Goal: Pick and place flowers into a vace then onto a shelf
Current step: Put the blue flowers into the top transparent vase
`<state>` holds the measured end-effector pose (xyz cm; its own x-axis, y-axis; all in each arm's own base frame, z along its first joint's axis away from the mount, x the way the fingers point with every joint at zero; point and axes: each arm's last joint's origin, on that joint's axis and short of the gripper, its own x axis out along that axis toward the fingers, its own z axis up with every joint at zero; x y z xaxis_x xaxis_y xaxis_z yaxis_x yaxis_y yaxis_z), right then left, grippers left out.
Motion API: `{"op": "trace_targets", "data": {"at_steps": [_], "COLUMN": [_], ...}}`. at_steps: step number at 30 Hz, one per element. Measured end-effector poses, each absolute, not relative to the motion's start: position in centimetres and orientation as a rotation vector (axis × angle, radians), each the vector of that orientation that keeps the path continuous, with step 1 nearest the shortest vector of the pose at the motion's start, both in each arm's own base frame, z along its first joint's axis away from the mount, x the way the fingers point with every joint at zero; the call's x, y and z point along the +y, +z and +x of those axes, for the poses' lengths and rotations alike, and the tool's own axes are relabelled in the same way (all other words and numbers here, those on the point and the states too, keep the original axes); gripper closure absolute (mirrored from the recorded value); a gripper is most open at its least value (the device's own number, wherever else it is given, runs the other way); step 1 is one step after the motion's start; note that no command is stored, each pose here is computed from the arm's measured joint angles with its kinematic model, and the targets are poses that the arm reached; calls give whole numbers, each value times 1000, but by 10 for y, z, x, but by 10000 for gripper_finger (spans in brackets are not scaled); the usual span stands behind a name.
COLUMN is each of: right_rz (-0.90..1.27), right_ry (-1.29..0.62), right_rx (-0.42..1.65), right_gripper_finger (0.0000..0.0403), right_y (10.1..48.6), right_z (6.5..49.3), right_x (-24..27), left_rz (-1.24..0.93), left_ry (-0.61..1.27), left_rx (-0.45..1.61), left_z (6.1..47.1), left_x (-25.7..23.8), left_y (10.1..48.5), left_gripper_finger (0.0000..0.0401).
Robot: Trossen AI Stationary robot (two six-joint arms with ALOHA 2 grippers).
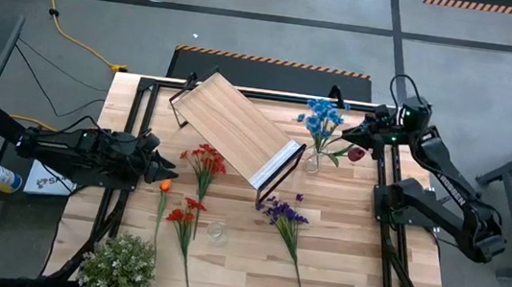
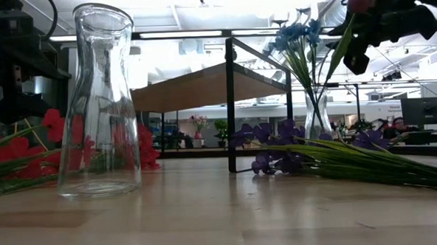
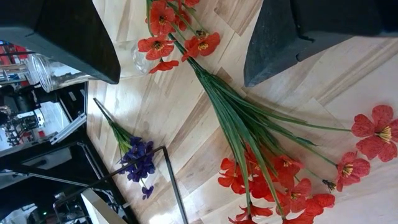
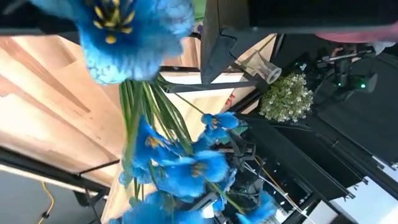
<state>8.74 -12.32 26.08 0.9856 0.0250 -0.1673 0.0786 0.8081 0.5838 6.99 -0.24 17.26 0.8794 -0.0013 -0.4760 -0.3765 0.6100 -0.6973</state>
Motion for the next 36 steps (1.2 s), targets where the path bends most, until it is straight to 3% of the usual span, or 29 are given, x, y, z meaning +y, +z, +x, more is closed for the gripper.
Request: {"op": "trace_targets", "data": {"at_steps": [36], "right_rz": [607], "right_ry": [4], "right_rx": [126], "right_gripper_finger": [289], "right_y": [273], "right_z": [80], "right_x": [-108], "left_rz": [-896], "left_ry": [226], "left_rx": [461], "left_z": [70], "left_x": [-2], "left_y": [173], "left_gripper_finger": [25]}}
